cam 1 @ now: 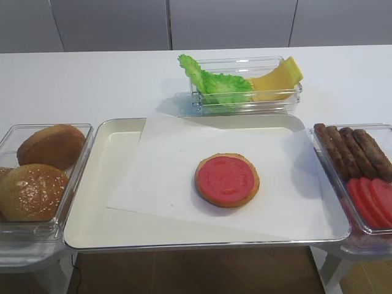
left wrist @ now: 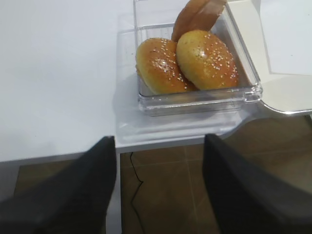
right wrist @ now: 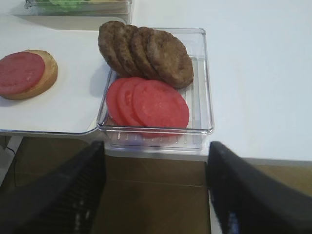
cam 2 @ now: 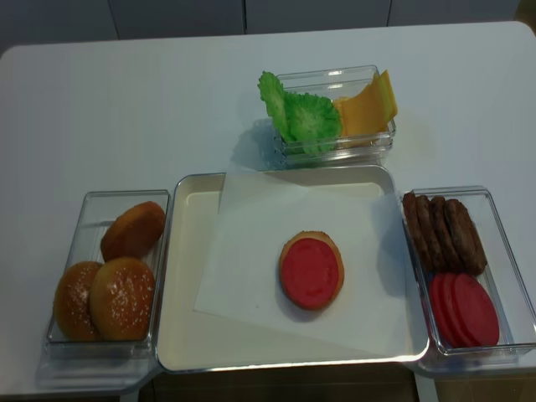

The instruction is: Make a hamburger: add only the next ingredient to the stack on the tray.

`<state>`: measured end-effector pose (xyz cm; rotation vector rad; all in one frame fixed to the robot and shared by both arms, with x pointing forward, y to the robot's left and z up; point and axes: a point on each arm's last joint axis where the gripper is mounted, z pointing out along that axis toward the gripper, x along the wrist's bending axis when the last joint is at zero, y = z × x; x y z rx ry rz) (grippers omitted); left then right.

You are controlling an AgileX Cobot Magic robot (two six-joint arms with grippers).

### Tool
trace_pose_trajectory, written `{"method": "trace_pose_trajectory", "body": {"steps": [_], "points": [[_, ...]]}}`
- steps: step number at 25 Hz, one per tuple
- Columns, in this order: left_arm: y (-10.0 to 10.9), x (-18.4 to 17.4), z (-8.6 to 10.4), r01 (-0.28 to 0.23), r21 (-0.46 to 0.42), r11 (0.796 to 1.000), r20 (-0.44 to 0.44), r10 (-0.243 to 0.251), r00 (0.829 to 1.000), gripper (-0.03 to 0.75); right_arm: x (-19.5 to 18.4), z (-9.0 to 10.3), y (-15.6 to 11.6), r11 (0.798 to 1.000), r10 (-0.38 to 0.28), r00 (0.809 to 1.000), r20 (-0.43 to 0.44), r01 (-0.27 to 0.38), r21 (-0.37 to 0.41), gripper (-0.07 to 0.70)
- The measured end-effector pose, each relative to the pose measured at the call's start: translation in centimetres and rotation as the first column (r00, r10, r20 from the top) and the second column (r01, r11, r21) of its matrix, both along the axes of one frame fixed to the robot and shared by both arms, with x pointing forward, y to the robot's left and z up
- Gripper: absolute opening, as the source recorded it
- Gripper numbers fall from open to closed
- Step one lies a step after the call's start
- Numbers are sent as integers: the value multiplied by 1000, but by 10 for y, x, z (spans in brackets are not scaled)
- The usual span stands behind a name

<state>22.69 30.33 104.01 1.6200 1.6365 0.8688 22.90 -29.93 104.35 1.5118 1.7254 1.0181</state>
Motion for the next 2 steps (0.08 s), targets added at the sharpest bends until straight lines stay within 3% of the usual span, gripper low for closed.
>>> {"method": "trace_pose_trajectory", "body": {"steps": [2], "points": [[0, 0, 0, 0, 0, 1000, 0, 0, 1000, 419, 0, 0, 0, 1000, 0, 1000, 0, 0, 0, 503]]}}
